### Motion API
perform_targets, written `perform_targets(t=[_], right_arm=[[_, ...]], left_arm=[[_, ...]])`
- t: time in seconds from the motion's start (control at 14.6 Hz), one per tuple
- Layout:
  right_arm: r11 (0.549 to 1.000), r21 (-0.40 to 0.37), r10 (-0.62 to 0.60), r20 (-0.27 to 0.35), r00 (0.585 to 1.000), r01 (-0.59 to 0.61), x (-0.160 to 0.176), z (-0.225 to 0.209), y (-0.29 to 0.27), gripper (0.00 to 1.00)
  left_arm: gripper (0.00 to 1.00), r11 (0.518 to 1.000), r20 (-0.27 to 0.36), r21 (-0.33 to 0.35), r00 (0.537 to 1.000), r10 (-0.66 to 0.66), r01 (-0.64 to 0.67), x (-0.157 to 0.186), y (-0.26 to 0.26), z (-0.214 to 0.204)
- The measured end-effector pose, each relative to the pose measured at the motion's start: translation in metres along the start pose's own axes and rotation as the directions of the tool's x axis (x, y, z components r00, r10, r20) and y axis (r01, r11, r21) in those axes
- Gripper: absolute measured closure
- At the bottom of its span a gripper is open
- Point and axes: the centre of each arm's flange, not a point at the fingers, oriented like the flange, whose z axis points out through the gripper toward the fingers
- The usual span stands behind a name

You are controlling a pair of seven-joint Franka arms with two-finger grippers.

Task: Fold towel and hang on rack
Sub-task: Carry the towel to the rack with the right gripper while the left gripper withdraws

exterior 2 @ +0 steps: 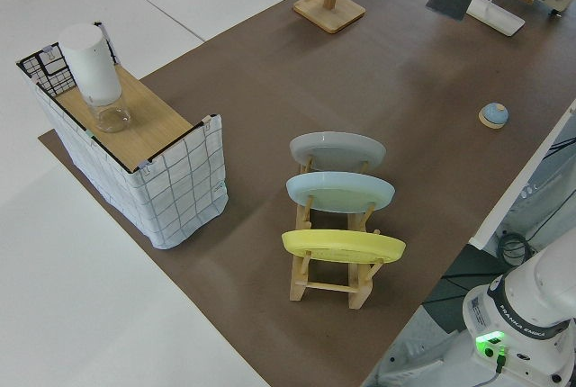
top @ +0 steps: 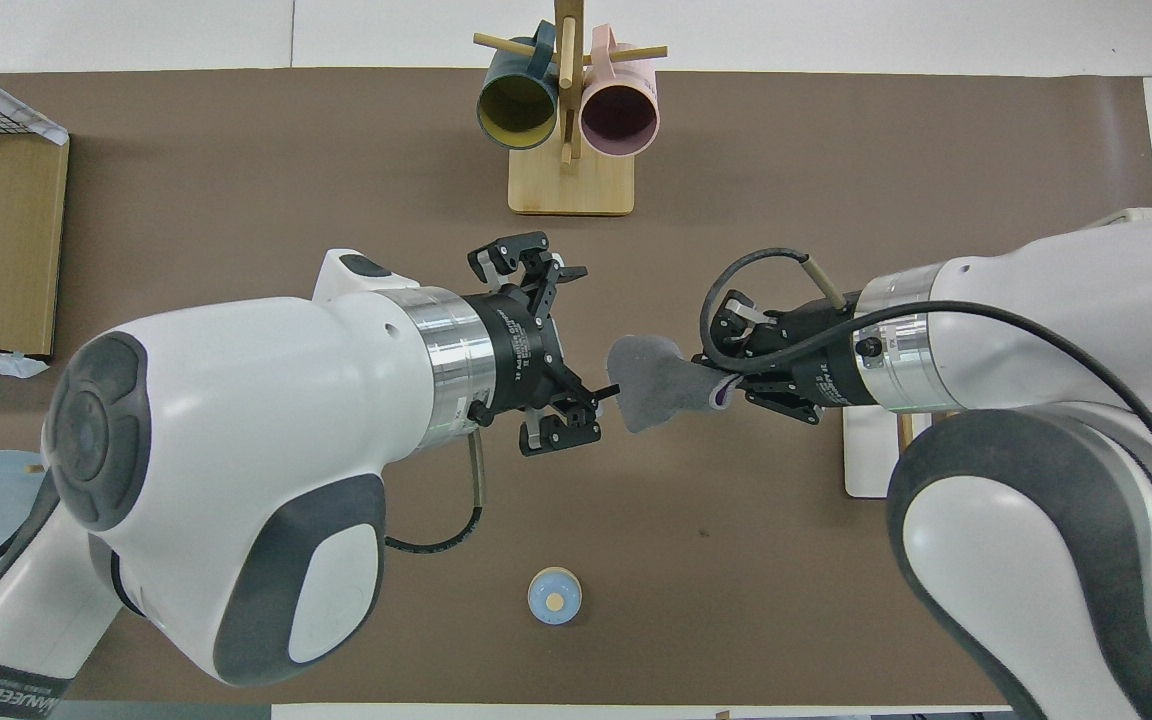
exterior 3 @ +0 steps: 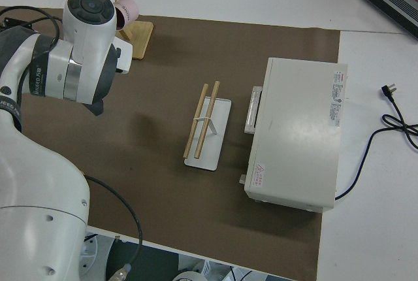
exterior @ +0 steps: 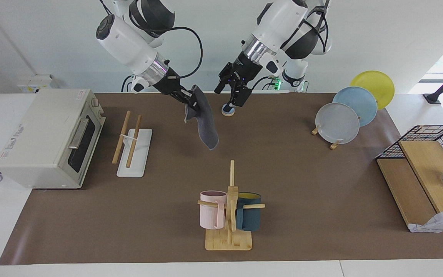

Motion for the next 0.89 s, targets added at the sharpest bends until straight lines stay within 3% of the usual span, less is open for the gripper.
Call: perform_targets(t=[0.14,0.27,0.48,0.75,0.89], right_arm=[[0.976,-0.083,-0.205,-0.027,0.978,0.202,0.003,0.005,0.011,0.98],[0.919,-0.159,-0.369,-0.027,0.929,0.36,0.006,0.008,0.021,0.98],[0.872,-0.207,-0.459,-0.034,0.888,0.443,0.02,-0.001,0.035,0.98],[0.806,-0.249,-0.558,-0.016,0.83,0.537,0.048,-0.015,0.069,0.98],[0.792,-0.262,-0.571,0.002,0.821,0.552,0.049,-0.011,0.08,0.98]], left_arm=[[0.0,0.995,-0.039,0.012,0.994,0.103,-0.103,0.029,0.013,-0.004],[0.0,0.976,-0.073,0.034,0.973,0.218,-0.216,0.063,0.035,-0.016],[0.0,0.908,-0.105,0.08,0.903,0.417,-0.411,0.128,0.075,-0.045],[0.0,0.751,-0.12,0.117,0.741,0.66,-0.65,0.205,0.113,-0.086],[0.0,0.61,-0.132,0.185,0.595,0.793,-0.771,0.231,0.121,-0.1]])
